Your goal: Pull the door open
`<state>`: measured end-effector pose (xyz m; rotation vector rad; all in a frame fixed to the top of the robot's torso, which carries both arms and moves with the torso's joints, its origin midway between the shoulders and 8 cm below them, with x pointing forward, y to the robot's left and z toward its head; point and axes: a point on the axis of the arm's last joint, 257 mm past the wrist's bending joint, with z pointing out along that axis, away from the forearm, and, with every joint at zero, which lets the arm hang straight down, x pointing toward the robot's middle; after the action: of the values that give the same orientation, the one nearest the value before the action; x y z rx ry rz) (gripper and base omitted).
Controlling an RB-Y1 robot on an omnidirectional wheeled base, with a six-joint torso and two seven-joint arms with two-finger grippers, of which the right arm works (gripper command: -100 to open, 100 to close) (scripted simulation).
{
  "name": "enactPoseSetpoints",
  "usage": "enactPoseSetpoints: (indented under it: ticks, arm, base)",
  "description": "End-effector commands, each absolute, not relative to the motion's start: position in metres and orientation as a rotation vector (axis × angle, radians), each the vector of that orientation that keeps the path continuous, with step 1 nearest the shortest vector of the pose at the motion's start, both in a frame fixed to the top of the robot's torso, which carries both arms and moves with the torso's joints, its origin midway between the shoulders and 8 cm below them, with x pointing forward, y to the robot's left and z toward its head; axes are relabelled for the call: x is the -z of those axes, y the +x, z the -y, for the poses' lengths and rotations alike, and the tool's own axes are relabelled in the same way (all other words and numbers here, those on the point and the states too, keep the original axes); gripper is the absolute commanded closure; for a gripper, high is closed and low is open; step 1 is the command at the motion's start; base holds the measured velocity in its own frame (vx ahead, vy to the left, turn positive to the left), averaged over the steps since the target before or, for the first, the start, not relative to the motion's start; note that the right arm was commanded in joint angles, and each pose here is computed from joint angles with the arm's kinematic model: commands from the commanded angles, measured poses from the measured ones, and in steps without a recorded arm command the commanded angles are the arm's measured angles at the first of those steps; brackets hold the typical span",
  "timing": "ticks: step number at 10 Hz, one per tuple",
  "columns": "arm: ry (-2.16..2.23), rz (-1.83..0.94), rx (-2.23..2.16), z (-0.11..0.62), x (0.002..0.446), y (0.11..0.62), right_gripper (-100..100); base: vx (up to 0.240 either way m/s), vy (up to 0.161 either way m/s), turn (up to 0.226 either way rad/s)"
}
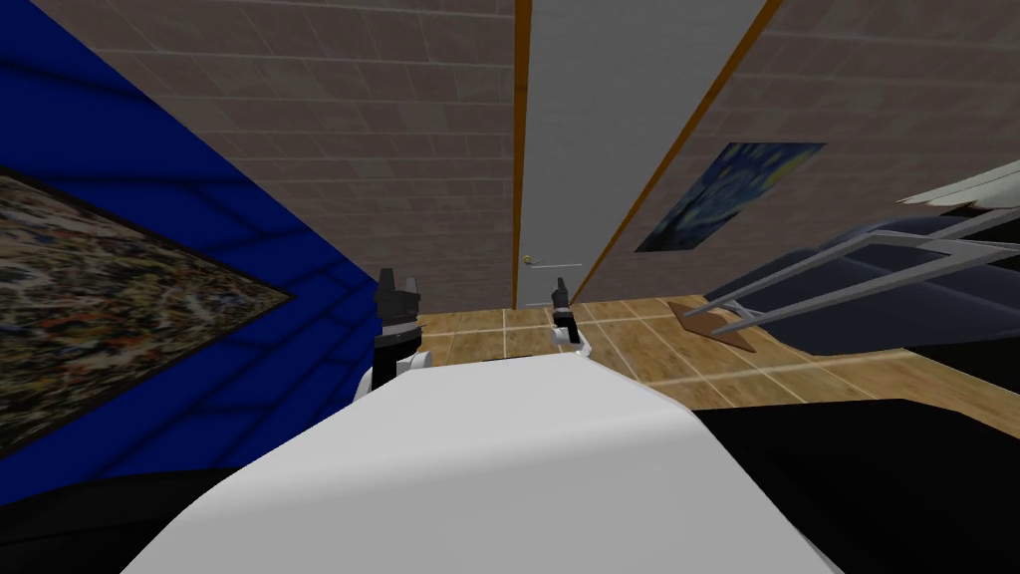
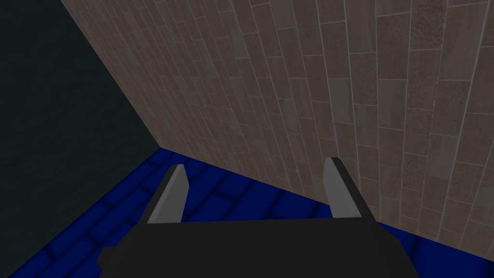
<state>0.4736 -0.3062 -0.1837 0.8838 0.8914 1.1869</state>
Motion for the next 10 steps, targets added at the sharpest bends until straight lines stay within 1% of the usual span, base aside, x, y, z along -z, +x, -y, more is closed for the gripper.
enactPoseSetpoints:
  ticks: [1,10]
  arm:
    - [0.907,-0.905,-1.179,0.310,0.196,0.479,-100]
    - [0.999,-0.962,-1.132,0.327,0.244,0.496,-100]
  base:
    - [0.084,-0.017,0.122]
    - [0.060,-0.017,0.069]
